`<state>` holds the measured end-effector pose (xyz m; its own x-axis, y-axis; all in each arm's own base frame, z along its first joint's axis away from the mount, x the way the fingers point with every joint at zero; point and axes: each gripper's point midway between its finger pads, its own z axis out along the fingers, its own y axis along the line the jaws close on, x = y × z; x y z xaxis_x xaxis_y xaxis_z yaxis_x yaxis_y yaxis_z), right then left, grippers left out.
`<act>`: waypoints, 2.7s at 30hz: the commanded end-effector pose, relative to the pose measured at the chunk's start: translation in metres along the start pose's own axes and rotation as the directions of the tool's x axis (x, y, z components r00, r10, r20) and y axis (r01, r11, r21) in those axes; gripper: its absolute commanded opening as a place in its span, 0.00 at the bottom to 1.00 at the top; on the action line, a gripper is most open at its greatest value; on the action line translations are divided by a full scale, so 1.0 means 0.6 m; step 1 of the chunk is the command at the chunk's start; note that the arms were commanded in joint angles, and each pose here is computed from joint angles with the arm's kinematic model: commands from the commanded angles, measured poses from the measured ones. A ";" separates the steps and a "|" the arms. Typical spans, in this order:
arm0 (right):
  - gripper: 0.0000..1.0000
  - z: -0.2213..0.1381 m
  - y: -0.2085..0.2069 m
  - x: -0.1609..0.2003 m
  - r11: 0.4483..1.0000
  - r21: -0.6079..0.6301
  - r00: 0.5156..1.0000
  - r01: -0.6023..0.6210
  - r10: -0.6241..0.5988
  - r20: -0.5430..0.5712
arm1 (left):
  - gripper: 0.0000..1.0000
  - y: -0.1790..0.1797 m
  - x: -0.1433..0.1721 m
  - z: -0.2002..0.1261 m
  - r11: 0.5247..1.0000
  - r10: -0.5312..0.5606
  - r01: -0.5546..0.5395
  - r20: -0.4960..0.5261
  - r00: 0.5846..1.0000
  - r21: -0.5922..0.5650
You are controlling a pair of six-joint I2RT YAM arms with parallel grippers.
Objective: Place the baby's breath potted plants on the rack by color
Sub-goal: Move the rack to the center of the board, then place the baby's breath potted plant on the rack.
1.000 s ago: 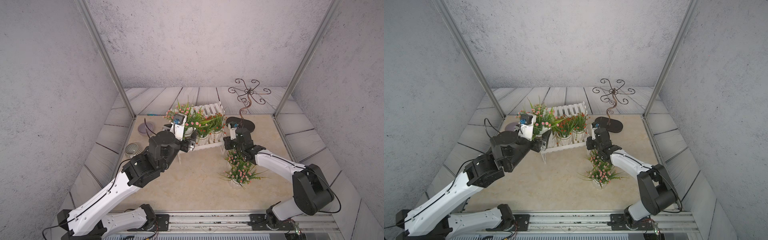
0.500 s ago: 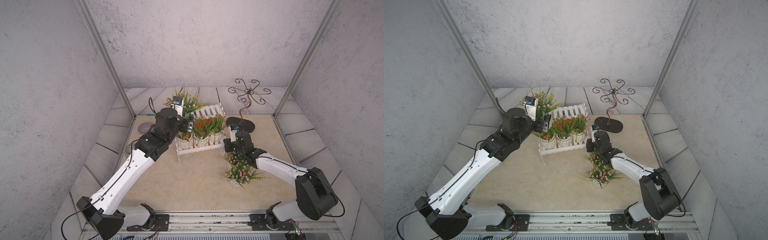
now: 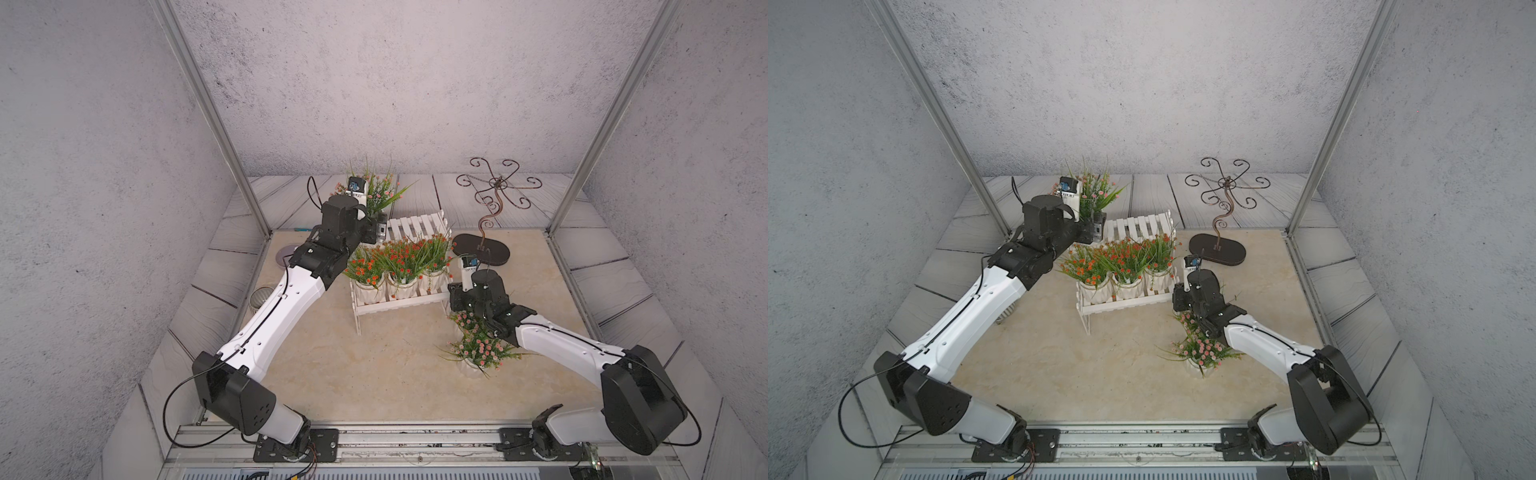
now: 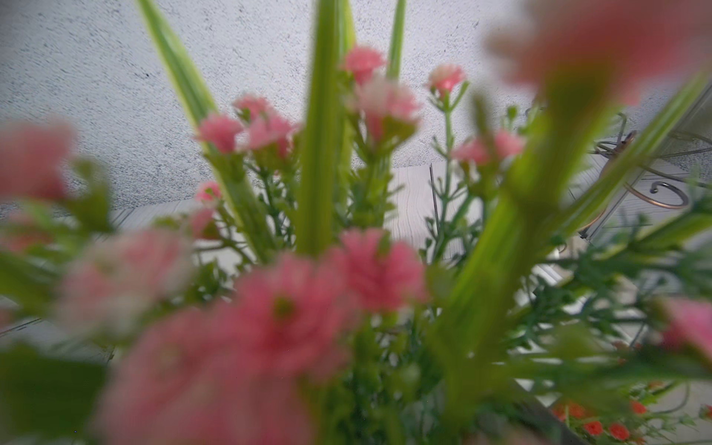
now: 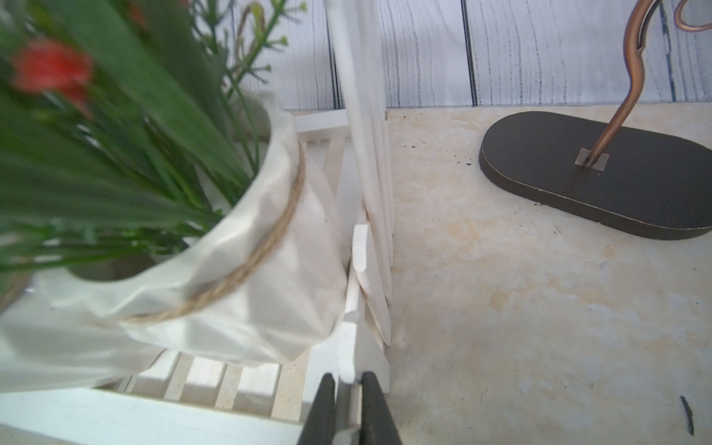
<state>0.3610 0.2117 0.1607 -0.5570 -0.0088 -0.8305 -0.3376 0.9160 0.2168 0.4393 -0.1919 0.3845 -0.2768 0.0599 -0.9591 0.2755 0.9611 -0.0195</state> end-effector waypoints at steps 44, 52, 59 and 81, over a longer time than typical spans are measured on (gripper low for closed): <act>0.11 0.002 0.009 0.062 0.998 -0.018 0.987 0.066 -0.068 -0.144 | 0.63 0.055 -0.018 0.019 0.998 -0.065 0.064 0.081 0.995 0.011; 0.11 0.005 0.013 0.063 0.998 -0.028 0.987 0.060 -0.064 -0.145 | 0.63 0.055 -0.003 0.005 0.998 -0.065 0.064 0.067 0.996 0.014; 0.11 0.008 0.018 0.067 0.998 -0.034 0.987 0.062 -0.066 -0.149 | 0.63 0.056 -0.003 -0.003 0.999 -0.050 0.049 0.059 0.997 0.009; 0.92 -0.007 0.029 0.057 0.993 -0.035 0.986 0.111 -0.115 -0.119 | 0.96 0.055 0.009 -0.002 1.000 -0.027 0.027 0.008 1.000 0.011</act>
<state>0.3442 0.2321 0.1531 -0.5686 -0.1059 -0.8158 -0.4176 0.8916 0.1753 0.4535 -0.1689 0.3617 -0.2959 0.0377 -0.9545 0.2976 0.9531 -0.0545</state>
